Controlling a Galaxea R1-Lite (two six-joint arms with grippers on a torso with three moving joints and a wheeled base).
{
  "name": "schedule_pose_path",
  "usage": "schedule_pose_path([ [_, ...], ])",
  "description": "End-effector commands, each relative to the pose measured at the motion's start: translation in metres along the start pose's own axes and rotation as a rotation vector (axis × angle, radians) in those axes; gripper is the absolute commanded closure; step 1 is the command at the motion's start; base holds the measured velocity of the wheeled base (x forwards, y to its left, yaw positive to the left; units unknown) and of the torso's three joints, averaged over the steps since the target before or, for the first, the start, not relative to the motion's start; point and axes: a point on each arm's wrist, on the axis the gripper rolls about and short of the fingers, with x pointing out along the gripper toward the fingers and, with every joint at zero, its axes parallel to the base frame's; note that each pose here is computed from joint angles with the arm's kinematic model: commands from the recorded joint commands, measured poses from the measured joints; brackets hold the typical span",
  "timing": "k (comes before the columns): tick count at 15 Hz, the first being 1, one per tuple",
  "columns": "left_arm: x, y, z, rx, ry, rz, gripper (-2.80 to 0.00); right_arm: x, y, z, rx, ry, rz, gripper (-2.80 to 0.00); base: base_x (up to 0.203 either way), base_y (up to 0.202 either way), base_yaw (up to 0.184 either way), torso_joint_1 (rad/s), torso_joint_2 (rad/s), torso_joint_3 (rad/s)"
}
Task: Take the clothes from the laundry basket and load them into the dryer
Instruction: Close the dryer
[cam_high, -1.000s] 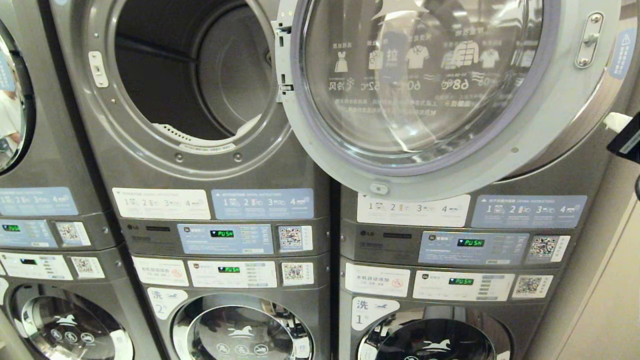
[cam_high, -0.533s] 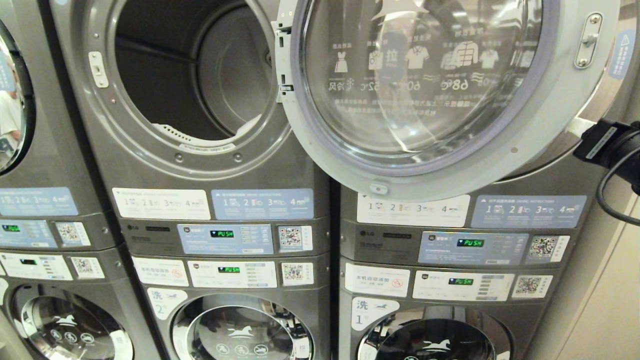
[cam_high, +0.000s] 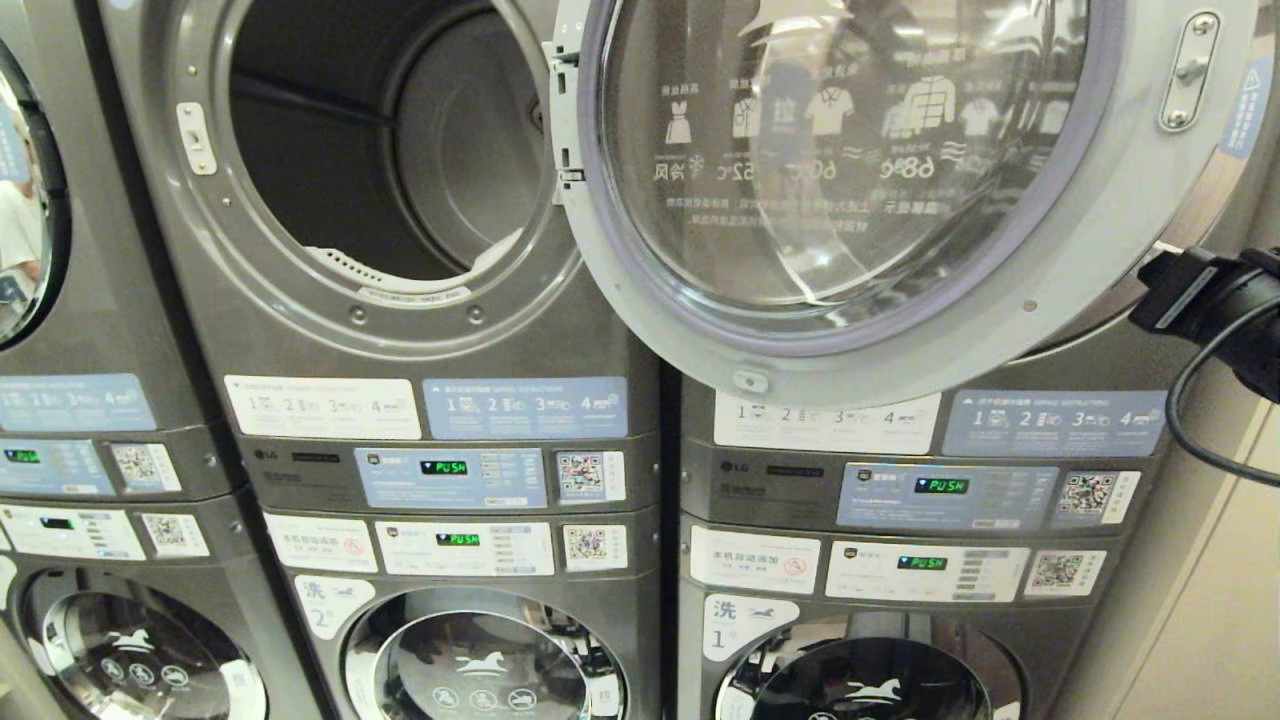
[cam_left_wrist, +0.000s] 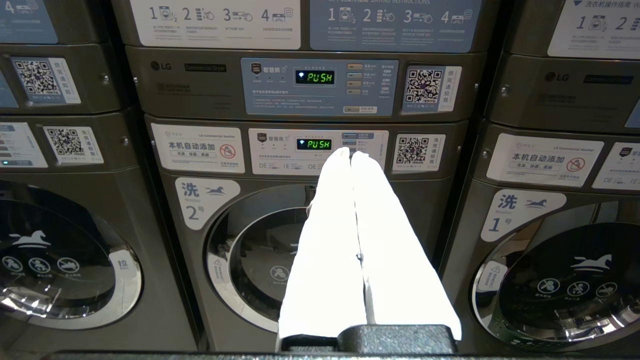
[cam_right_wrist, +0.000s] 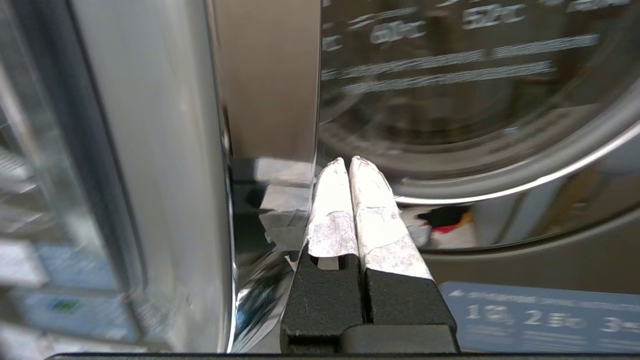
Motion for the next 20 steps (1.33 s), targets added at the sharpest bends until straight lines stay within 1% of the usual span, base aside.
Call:
schedule_pose_path([
  [1,0.0,0.0,0.0,0.0,0.0,0.0,0.0,-0.019,0.007,0.009,-0.006,-0.028,0.041,0.0,0.0,0.0,0.0,0.0,0.0,0.0],
  [3,0.0,0.0,0.0,0.0,-0.001,0.0,0.0,-0.049,0.016,0.012,-0.013,-0.027,0.138,0.0,0.0,0.0,0.0,0.0,0.0,0.0],
  [5,0.0,0.0,0.0,0.0,0.0,0.0,0.0,-0.074,0.026,0.013,-0.028,-0.029,0.256,0.0,0.0,0.0,0.0,0.0,0.0,0.0],
  [6,0.0,0.0,0.0,0.0,0.0,0.0,0.0,-0.084,0.034,0.015,-0.043,-0.035,0.323,0.0,0.0,0.0,0.0,0.0,0.0,0.0],
  [7,0.0,0.0,0.0,0.0,0.0,0.0,0.0,-0.087,0.039,0.013,-0.075,-0.033,0.367,0.0,0.0,0.0,0.0,0.0,0.0,0.0],
  [8,0.0,0.0,0.0,0.0,0.0,0.0,0.0,-0.089,0.041,0.013,-0.102,-0.035,0.392,0.0,0.0,0.0,0.0,0.0,0.0,0.0],
  [10,0.0,0.0,0.0,0.0,0.0,0.0,0.0,-0.088,0.048,0.014,-0.097,-0.036,0.432,0.0,0.0,0.0,0.0,0.0,0.0,0.0],
  [12,0.0,0.0,0.0,0.0,0.0,0.0,0.0,-0.084,0.057,0.012,-0.091,-0.008,0.484,0.0,0.0,0.0,0.0,0.0,0.0,0.0],
  [14,0.0,0.0,0.0,0.0,-0.002,0.001,0.0,-0.079,0.065,0.007,-0.121,0.028,0.531,0.0,0.0,0.0,0.0,0.0,0.0,0.0],
  [16,0.0,0.0,0.0,0.0,0.0,0.0,0.0,-0.068,0.076,0.007,-0.127,0.028,0.589,0.0,0.0,0.0,0.0,0.0,0.0,0.0],
  [18,0.0,0.0,0.0,0.0,0.0,0.0,0.0,-0.051,0.084,0.01,-0.152,0.013,0.59,0.0,0.0,0.0,0.0,0.0,0.0,0.0],
  [20,0.0,0.0,0.0,0.0,0.0,0.001,0.0,-0.039,0.094,0.012,-0.155,0.0,0.614,0.0,0.0,0.0,0.0,0.0,0.0,0.0],
])
